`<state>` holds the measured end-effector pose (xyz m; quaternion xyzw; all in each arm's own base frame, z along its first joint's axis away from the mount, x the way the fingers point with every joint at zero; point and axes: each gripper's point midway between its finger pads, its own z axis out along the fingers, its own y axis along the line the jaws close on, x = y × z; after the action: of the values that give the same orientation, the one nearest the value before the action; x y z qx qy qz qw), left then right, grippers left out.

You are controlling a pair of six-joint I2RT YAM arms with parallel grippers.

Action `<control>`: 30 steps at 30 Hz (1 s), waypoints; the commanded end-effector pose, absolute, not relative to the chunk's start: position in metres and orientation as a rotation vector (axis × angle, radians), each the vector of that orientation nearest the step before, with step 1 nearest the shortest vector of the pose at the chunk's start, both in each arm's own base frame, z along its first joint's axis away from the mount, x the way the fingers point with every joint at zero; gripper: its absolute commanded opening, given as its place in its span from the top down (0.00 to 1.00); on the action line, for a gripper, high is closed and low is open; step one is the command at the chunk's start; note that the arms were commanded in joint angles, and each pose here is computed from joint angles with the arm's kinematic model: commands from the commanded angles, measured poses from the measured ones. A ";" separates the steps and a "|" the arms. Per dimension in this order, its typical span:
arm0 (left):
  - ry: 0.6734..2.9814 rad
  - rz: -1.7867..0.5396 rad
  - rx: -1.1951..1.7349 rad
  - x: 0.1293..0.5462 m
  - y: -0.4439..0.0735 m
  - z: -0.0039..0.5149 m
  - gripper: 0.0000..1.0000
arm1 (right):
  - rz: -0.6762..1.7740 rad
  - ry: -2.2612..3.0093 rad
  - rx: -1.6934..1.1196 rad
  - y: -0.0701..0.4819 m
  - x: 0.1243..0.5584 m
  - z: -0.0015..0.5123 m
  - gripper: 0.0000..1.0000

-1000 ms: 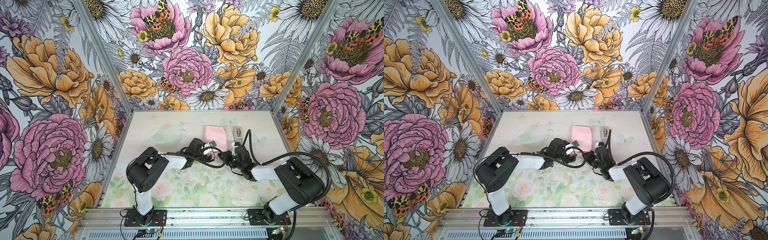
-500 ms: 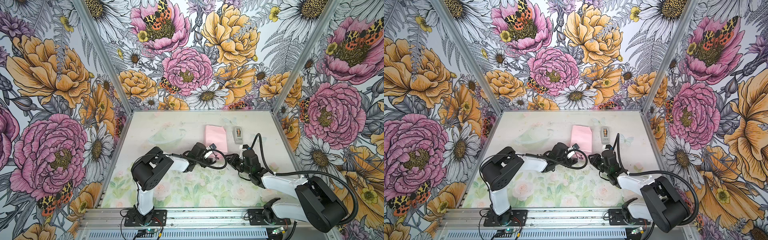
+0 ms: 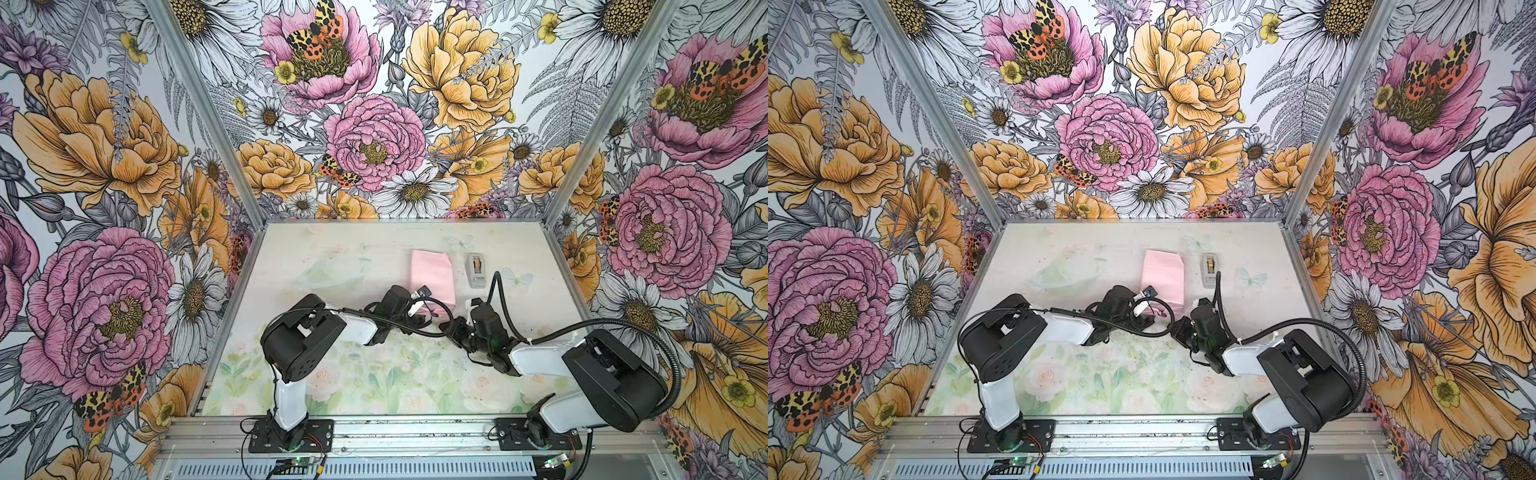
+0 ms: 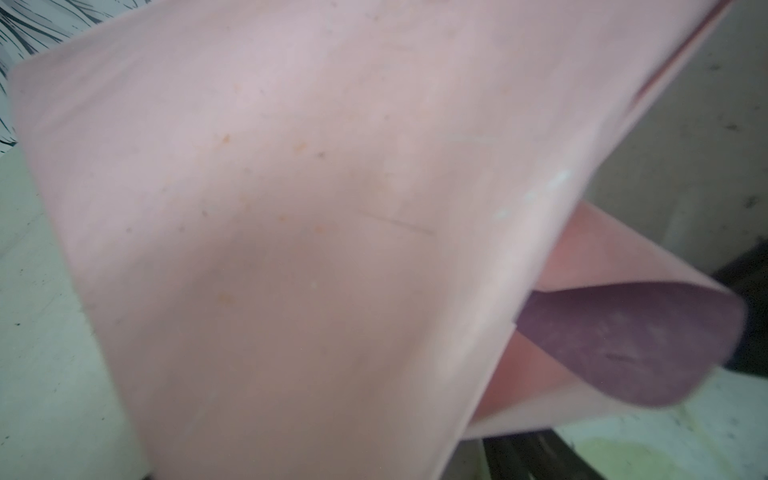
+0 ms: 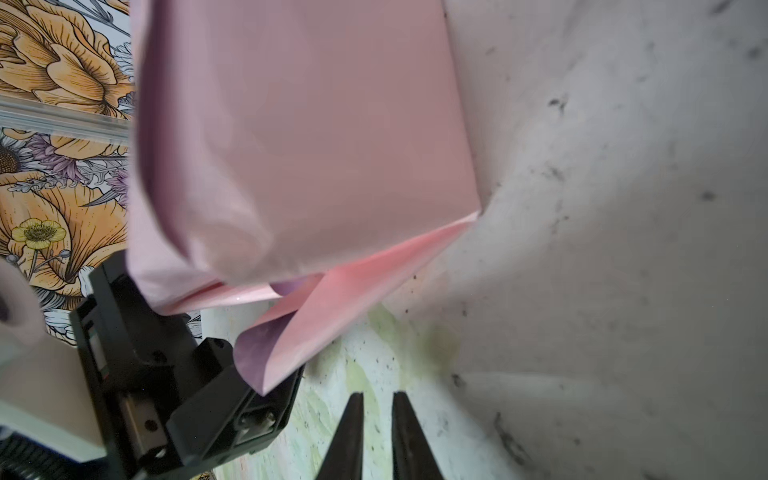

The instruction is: Wrap the gift box in paper

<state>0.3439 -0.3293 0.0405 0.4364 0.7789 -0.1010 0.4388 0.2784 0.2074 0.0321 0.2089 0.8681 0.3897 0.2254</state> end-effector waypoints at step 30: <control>2.134 -0.387 0.800 0.430 -0.314 0.170 0.21 | 1.124 2.240 0.558 0.224 0.334 0.056 0.95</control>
<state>0.4284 -0.3171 0.2116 0.3058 0.8072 -0.1643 0.4773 0.3237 0.2241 0.0469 0.2072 0.8455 0.4162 0.2628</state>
